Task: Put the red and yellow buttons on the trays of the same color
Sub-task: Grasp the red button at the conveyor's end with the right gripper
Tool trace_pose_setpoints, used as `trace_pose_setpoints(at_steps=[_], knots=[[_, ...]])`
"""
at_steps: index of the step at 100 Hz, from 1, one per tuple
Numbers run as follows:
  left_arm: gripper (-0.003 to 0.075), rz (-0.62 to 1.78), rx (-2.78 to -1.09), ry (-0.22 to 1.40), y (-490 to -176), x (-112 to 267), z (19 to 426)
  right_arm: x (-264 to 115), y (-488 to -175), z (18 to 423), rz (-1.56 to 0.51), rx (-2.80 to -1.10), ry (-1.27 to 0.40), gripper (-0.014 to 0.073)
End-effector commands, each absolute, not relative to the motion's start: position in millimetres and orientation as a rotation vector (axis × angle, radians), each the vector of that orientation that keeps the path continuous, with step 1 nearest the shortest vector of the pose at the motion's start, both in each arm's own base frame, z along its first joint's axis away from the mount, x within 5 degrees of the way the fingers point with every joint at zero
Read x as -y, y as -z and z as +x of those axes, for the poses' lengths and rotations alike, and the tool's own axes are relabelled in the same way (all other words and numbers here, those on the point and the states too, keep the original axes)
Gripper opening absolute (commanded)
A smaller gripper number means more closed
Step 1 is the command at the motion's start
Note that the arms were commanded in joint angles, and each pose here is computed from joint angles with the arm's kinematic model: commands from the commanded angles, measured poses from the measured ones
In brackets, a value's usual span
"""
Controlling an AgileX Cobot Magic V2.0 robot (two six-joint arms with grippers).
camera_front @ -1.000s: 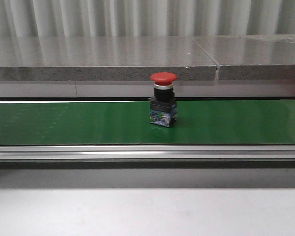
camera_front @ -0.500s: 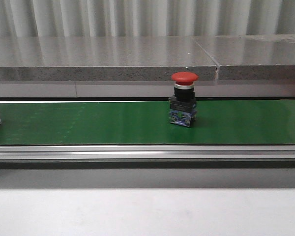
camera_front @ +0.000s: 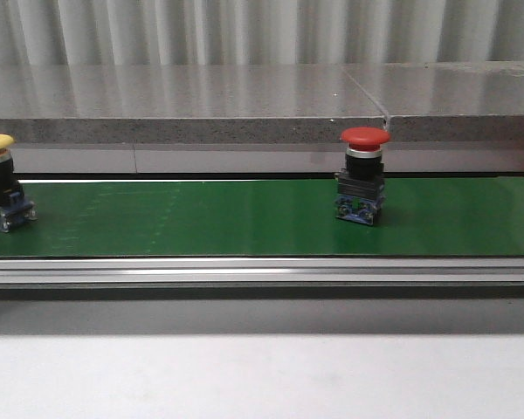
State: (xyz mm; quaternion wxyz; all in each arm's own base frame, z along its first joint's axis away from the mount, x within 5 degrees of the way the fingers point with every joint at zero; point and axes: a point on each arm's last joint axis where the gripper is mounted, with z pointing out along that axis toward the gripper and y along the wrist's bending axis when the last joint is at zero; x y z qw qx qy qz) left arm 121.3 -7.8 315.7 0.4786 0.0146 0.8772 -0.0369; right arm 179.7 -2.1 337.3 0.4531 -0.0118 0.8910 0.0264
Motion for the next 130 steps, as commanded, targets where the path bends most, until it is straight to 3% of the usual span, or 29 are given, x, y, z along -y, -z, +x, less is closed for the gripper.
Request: trace_pose_setpoints(at_steps=[1, 34, 41, 50, 70, 79, 101, 130], knots=[[-0.002, 0.033, -2.031, 0.101, -330.9, 8.9, 124.2, 2.7, -352.4, 179.4, -0.031, -2.102, -0.048, -0.0068], [-0.002, 0.036, -2.031, 0.096, -330.9, 8.7, 124.2, 2.3, -350.6, 178.4, -0.035, -2.125, -0.052, -0.0062], [-0.002, 0.036, -2.031, 0.096, -330.9, 8.7, 124.2, 1.9, -348.8, 177.6, -0.038, -2.147, -0.057, -0.0029], [-0.002, 0.036, -2.031, 0.096, -330.9, 8.7, 124.2, 1.5, -347.0, 176.3, -0.042, -2.171, -0.062, 0.0092], [-0.002, 0.036, -2.031, 0.096, -330.9, 8.7, 124.2, 0.8, -344.0, 174.1, -0.048, -2.211, -0.071, 0.0549], [-0.002, 0.036, -2.031, 0.096, -330.9, 8.7, 124.2, 0.8, -342.4, 175.6, -0.048, -2.223, -0.073, 0.0649], [-0.002, 0.036, -2.031, 0.096, -330.9, 8.7, 124.2, -1.0, -333.3, 194.4, -0.043, -2.294, -0.115, 0.0652], [-0.002, 0.036, -2.031, 0.096, -330.9, 8.7, 124.2, -31.0, -313.9, 233.8, -0.263, -2.404, -0.169, 0.0652]])
